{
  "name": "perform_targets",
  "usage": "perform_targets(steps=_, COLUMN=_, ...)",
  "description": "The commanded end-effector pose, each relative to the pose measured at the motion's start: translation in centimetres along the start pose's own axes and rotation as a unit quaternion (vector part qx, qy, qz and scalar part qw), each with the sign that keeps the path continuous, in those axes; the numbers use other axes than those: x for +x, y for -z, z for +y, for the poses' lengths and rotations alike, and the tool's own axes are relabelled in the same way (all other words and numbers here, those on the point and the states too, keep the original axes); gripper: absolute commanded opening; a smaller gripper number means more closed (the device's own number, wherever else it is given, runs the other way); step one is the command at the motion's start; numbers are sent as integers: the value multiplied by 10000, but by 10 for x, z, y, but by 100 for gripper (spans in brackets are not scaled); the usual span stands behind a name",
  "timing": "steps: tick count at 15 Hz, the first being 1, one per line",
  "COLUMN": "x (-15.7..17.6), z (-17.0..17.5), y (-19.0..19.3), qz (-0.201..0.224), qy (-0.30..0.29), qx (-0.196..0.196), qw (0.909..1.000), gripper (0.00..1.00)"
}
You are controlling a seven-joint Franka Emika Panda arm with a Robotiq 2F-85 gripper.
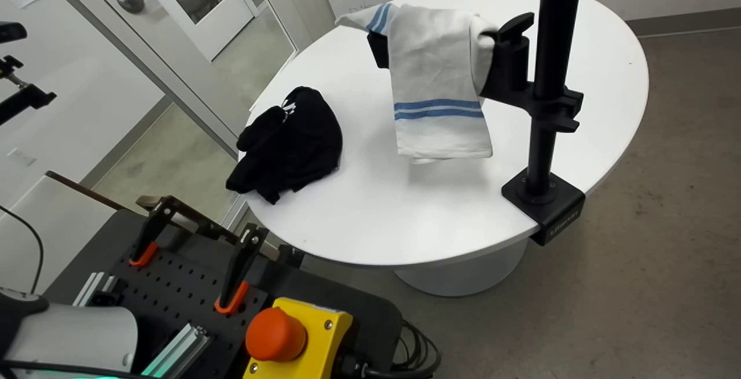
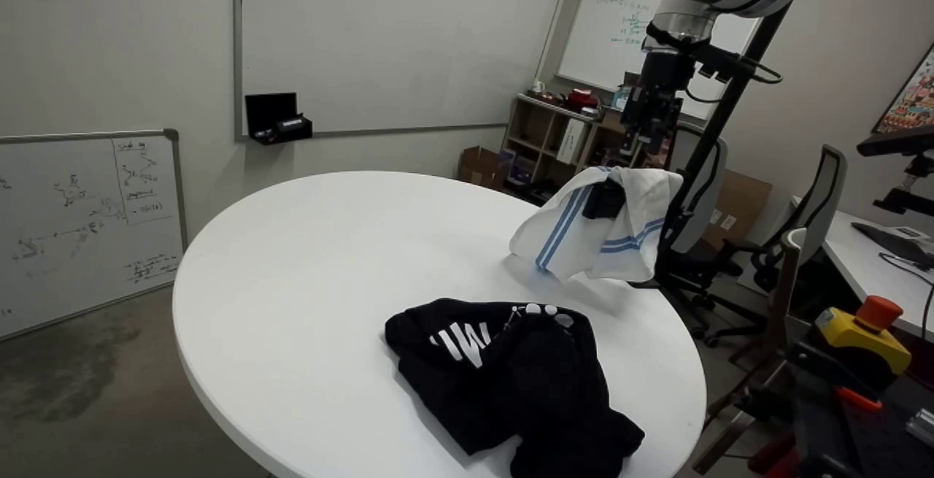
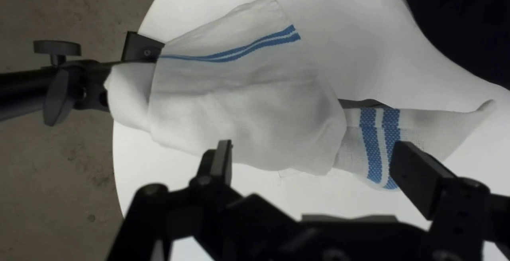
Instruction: Remove the tea towel from the stand and place it on the table
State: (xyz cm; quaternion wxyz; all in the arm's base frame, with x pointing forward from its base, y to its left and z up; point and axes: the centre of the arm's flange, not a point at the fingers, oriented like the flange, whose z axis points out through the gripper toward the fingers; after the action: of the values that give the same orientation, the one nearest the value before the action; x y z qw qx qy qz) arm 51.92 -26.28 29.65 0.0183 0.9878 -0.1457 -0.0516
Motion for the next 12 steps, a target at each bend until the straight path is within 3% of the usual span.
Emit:
perform_targets(steps=1, x=5, z=1, y=-14, qz=-60, qy=-57, qx=-137, qw=9999, gripper=100)
perform_targets(steps=8, x=8, z=-7, y=-38, qz=-181, qy=8, qx=-174, qw=9997, gripper=100)
perform_targets(steps=10, x=9, z=-7, y=-42, qz=-191, qy=7, qx=-190, qw=9996, gripper=72)
perform_targets(steps=12, x=9, z=-6, y=-43, qz=-189, qy=-16, qx=-201, qw=9996, gripper=59)
